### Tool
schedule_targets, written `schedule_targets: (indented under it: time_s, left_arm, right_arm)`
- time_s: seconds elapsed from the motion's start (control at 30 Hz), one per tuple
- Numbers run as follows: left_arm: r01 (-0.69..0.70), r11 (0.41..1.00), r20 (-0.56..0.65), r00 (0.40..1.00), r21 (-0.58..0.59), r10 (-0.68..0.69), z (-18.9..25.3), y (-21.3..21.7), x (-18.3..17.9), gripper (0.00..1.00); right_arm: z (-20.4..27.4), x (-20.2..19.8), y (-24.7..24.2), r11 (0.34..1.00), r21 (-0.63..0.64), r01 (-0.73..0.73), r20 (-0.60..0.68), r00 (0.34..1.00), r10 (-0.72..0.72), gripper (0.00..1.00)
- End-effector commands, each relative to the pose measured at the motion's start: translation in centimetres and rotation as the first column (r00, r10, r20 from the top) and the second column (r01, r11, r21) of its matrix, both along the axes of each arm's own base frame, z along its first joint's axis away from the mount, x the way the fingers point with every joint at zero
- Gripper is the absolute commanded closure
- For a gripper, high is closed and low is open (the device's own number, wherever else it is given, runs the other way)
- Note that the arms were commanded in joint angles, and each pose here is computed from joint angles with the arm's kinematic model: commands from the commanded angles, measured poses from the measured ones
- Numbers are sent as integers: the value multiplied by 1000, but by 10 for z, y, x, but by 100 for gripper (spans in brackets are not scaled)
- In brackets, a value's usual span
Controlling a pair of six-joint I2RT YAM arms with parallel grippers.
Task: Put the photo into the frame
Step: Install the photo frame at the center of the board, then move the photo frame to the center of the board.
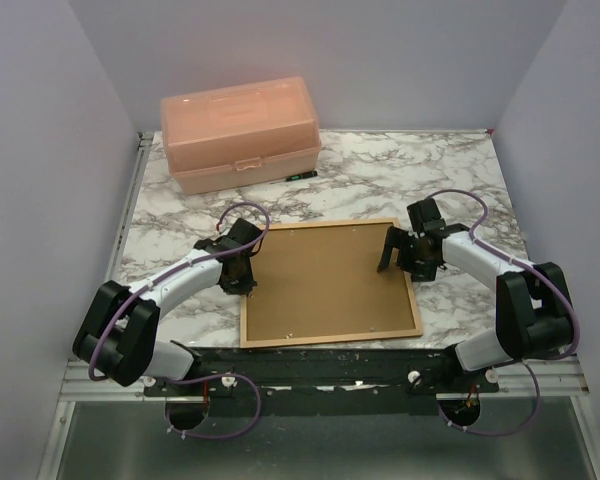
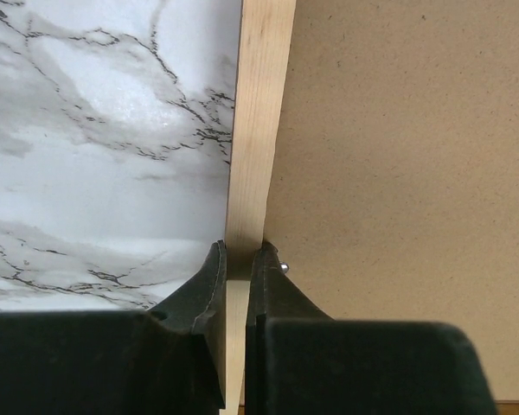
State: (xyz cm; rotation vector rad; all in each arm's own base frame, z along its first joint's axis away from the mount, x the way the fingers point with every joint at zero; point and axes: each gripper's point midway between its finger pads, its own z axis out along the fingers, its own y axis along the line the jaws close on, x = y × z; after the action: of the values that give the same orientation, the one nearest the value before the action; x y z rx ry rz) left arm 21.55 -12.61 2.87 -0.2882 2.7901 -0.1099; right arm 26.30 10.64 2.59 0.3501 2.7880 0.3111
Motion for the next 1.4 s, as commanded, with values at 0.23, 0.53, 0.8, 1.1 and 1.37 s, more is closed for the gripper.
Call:
schedule_targets:
  time_s: [0.23, 0.53, 0.8, 1.1, 1.37]
  left_arm:
    - [5, 997, 68, 998, -82, 1, 20, -14, 9, 86]
    - [7, 989, 73, 997, -150, 4, 30, -15, 2, 24]
    - [6, 970, 13, 1000, -243, -3, 13, -12, -45, 16]
    - [10, 924, -34, 999, -383, -25, 2, -26, -75, 14]
    - [47, 900, -39, 997, -434, -71, 6, -46, -60, 15]
  right_arm:
    - [-4, -14, 10, 998, 63, -4, -44, 999, 6, 0]
    - [0, -29, 2, 997, 41, 63, -58, 996, -61, 0]
    - [13, -46, 4, 987, 97, 131, -58, 990, -125, 0]
    - [2, -82, 28, 953, 263, 151, -154, 982, -113, 0]
    - [4, -76, 46, 926, 354, 127, -163, 984, -72, 0]
